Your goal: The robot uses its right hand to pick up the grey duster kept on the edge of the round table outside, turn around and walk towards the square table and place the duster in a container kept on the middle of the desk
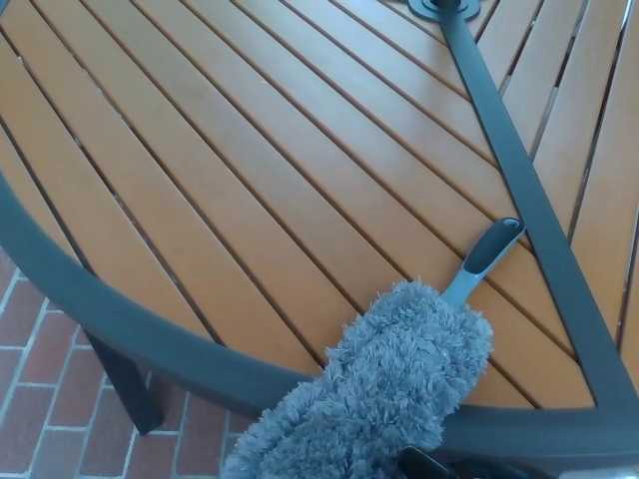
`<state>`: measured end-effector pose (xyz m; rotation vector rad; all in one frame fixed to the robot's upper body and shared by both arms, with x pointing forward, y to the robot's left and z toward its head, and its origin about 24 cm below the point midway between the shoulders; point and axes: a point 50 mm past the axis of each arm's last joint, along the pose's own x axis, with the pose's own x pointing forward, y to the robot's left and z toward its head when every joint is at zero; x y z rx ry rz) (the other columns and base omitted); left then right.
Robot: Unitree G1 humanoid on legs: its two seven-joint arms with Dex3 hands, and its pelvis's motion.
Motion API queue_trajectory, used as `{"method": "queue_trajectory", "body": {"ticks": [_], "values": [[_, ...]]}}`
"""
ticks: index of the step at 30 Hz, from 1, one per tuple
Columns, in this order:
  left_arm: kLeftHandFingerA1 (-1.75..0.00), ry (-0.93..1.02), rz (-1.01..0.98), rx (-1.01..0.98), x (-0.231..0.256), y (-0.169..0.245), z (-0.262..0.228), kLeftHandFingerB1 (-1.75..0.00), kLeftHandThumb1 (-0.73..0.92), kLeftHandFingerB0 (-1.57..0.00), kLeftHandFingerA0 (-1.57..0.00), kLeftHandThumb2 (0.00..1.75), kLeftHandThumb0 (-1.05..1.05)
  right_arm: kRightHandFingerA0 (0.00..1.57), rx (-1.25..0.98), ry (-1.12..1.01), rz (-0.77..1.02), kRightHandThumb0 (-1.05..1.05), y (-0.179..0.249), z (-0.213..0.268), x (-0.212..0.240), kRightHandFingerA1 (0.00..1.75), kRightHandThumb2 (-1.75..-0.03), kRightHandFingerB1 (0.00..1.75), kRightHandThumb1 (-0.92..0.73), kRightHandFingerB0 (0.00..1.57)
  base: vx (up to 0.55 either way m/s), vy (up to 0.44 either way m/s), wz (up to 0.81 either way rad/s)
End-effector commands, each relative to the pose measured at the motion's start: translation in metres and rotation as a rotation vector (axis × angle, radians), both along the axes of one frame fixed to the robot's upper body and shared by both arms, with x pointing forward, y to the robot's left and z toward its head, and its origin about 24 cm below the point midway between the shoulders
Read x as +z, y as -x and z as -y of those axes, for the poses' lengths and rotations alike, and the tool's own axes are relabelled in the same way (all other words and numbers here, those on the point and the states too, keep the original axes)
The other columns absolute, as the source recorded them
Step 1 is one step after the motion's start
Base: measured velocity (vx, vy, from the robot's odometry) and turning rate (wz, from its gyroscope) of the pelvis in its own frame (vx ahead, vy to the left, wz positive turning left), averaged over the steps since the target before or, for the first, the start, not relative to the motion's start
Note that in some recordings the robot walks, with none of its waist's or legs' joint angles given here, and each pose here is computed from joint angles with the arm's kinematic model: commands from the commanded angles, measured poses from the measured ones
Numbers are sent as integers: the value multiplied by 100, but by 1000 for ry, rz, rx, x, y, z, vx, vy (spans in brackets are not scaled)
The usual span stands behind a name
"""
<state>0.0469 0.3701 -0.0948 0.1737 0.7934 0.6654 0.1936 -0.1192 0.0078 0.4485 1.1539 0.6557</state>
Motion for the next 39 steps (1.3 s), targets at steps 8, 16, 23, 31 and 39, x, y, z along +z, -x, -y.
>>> {"method": "queue_trajectory", "body": {"ticks": [8,16,23,31,39], "values": [[-96,-44,77,-7,5,-4,0,-69,53,-89,-99,103,-3,9,-70,158,-149,-53,26,28,-8,62,-91,56,-28,0,0,0,0],[-95,-44,73,-10,5,-3,0,-70,52,-89,-98,106,-3,4,-88,98,-210,-80,43,27,-14,65,-58,55,-58,2,0,0,0],[-95,-44,71,-14,4,-3,3,-69,51,-90,-98,108,-3,0,-125,-18,-166,-88,35,-12,-18,51,-91,43,-47,0,0,0,0],[-100,-35,73,-13,2,-2,4,-84,49,-83,-101,111,-1,0,-183,-130,-145,-87,21,-42,-20,50,-91,42,-47,0,0,0,0],[-99,-32,78,-23,1,0,7,-83,48,-82,-100,112,1,0,-291,-138,-88,-90,5,-47,-29,49,-95,43,-51,0,0,0,0]]}}
